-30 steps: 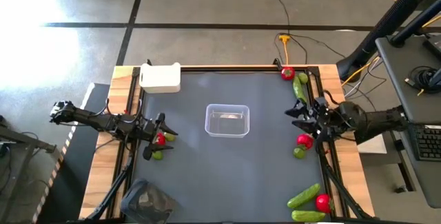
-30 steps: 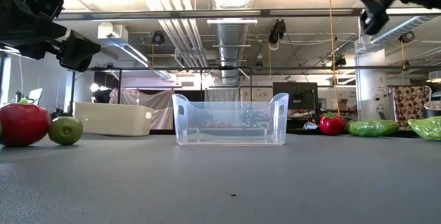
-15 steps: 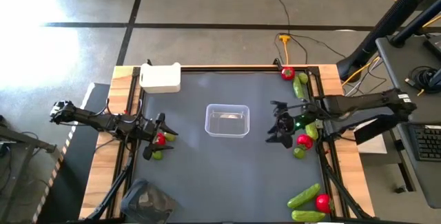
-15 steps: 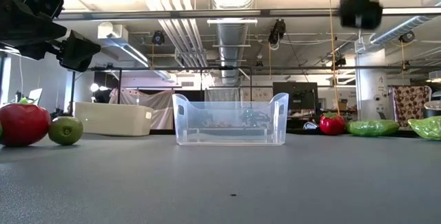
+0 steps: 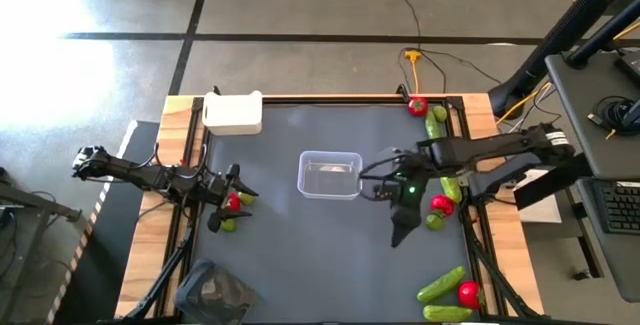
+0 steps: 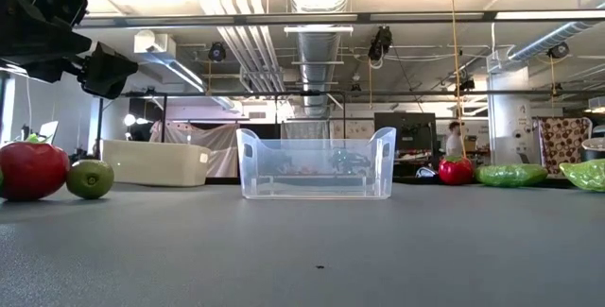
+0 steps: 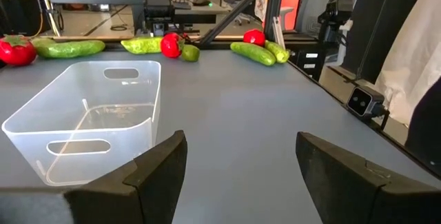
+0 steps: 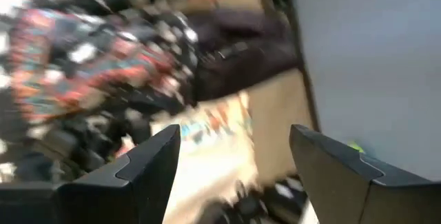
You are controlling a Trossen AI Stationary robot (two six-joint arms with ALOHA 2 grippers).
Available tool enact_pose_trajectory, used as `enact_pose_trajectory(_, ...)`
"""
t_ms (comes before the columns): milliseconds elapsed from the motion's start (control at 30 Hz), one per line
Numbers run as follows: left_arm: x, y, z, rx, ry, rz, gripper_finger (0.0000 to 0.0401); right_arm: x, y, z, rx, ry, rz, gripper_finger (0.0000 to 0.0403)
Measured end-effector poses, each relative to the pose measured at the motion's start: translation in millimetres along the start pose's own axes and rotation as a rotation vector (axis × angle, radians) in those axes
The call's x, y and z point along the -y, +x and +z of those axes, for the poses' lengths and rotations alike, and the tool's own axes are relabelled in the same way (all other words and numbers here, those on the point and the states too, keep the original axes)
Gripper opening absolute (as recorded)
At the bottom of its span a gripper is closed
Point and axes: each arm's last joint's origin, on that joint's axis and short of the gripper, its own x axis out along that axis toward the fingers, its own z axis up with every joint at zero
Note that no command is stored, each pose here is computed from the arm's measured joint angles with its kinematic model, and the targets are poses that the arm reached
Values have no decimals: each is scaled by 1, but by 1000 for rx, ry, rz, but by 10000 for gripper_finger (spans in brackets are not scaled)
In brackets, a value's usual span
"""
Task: Sort produce into baskets
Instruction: Put the middle right lemon into the transparent bin
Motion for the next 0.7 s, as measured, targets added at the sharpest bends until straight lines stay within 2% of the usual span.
enact_pose_trajectory(100,0,0,0,-2,0,0,255,13,2,-12,-120,44,-129,256)
enact_pose_trajectory(167,0,0,0,-1,0,0,255,24,4,-23,-197,57,-288,250)
enact_pose_trajectory(267,0,0,0,-2,0,0,255,34,5,-39,-276,-10,-539,243)
enact_pose_trajectory(333,0,0,0,-5,0,0,255,38,9,-47,-302,-47,-643,242)
enact_pose_trajectory(433,0,0,0,-3,0,0,255,37,17,-59,-294,-93,-726,247)
enact_pose_trajectory(533,0,0,0,-3,0,0,255,38,23,-74,-284,-38,-786,258)
enact_pose_trajectory(633,0,0,0,-3,0,0,255,43,29,-88,-203,113,-825,275)
enact_pose_trajectory(700,0,0,0,-3,0,0,255,50,33,-93,-82,264,-818,288)
